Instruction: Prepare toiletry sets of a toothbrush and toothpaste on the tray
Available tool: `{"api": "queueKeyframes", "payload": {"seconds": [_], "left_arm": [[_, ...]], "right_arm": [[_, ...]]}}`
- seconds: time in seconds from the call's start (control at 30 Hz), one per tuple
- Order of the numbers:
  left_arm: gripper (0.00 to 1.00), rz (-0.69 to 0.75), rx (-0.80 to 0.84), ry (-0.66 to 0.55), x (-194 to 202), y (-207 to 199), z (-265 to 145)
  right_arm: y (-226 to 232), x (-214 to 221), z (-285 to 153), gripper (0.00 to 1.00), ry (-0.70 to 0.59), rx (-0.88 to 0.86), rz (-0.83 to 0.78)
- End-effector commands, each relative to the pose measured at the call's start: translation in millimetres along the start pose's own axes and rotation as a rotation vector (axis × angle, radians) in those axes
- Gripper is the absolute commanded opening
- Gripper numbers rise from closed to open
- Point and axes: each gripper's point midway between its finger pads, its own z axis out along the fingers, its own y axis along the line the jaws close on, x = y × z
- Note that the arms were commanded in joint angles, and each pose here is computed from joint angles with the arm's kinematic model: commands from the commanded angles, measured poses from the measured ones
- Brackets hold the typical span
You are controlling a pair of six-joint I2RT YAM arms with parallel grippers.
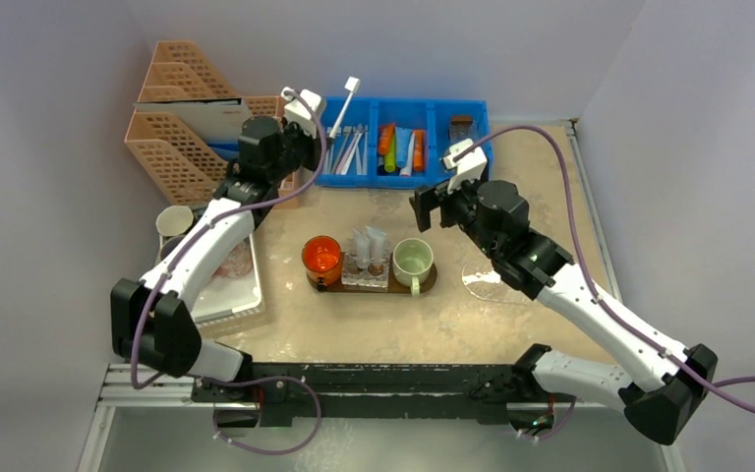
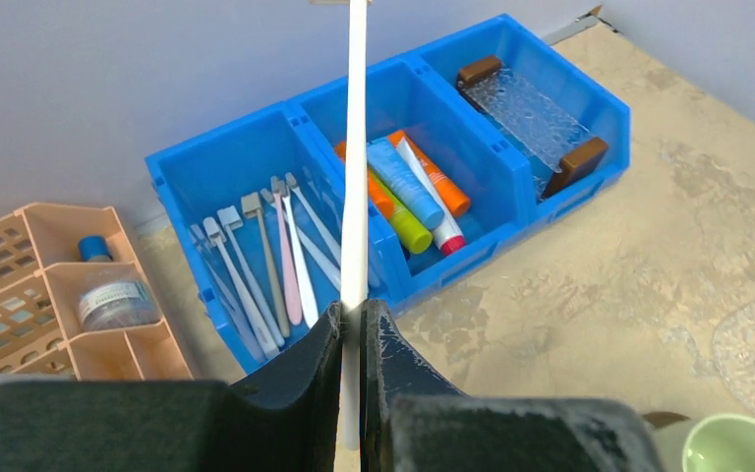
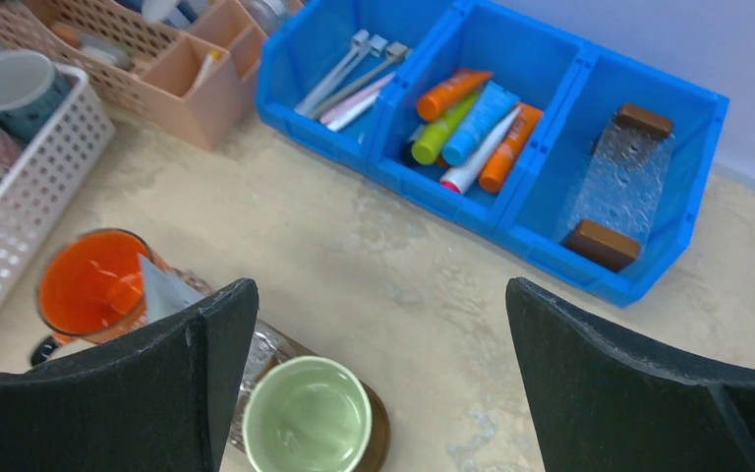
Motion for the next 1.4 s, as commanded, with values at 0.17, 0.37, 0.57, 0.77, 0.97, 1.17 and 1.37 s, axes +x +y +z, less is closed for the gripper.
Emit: {"api": "queueKeyframes", "payload": {"seconds": [0.17, 0.37, 0.57, 0.77, 0.97, 1.17, 1.37], "left_arm": [[0.0, 0.197, 0.097, -0.161, -37, -41, -46], [0.0, 0.269, 0.148, -0.236, -50, -66, -69], [0.0, 0.298, 0.209, -0.288, -53, -92, -83], [0.0, 0.282, 0.257, -0.335, -61, -109, -96], [0.0, 0.255, 0.302, -0.359, -64, -125, -104], [0.0, 0.249, 0.336, -0.374, -67, -136, -111], [0.0, 0.24, 0.36, -0.388, -71, -143, -117]], "right_arm": [[14, -71, -11, 0.97, -0.107, -0.069, 0.147], [27, -99, -20, 0.94, -0.12, -0.14, 0.254], [33, -116, -26, 0.92, -0.153, -0.17, 0.356], [45, -126, -29, 0.86, -0.167, -0.236, 0.426], [52, -136, -28, 0.77, -0.225, -0.283, 0.483], [60, -151, -23, 0.66, -0.281, -0.332, 0.497], [65, -162, -17, 0.57, -0.328, -0.361, 0.506]]}}
